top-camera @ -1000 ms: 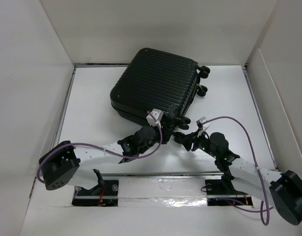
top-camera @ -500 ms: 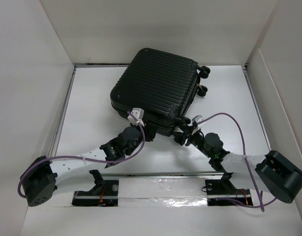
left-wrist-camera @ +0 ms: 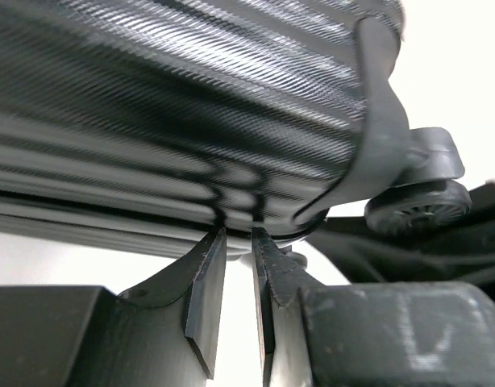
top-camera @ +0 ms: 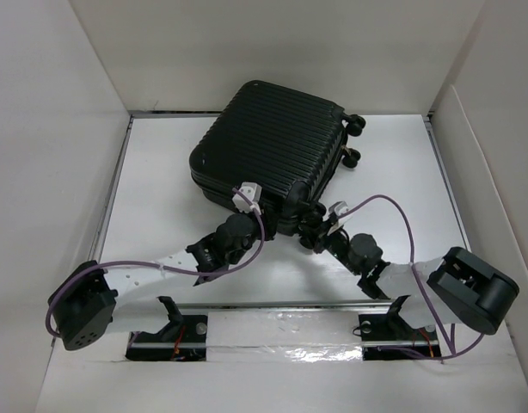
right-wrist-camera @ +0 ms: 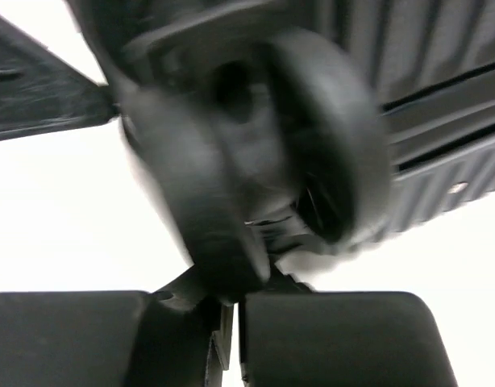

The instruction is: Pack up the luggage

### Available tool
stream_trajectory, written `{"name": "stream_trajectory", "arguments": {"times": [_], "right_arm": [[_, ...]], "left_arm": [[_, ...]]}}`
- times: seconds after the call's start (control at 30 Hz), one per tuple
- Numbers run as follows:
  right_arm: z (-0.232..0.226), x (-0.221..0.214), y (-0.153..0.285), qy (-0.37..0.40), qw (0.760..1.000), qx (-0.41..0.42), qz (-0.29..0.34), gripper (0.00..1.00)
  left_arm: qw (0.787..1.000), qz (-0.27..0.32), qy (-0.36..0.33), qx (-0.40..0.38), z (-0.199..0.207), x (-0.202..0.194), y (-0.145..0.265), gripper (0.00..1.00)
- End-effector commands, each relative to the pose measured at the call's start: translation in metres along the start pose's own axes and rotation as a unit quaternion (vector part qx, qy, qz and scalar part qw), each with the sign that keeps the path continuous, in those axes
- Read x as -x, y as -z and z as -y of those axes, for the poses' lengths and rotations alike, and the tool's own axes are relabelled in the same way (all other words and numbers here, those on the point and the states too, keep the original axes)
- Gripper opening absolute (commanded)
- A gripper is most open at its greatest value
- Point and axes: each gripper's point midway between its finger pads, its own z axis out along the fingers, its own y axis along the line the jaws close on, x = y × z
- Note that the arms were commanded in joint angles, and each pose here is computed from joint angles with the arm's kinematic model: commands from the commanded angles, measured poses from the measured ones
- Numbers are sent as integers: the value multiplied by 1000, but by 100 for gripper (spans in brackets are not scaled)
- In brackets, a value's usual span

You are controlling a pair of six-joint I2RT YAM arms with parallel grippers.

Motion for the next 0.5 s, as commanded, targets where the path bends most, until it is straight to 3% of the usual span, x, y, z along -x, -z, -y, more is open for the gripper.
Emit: {"name": "stream_trajectory", "arguments": {"times": [0.0, 0.13, 0.3, 0.47], "right_arm": [[-21, 50, -7, -20, 995, 17, 95, 2], [-24, 38, 2, -44, 995, 1, 89, 0], [-61, 25, 12, -53, 996, 18, 68, 0], [-91, 19, 10, -20, 999, -9, 34, 0]], "left_arm": [[997, 66, 14, -35, 30, 48, -9, 16], [996, 75, 7, -43, 39, 54, -18, 17], [996, 78, 4, -51, 51, 64, -32, 17], [994, 74, 10, -75, 68, 69, -39, 16]]}}
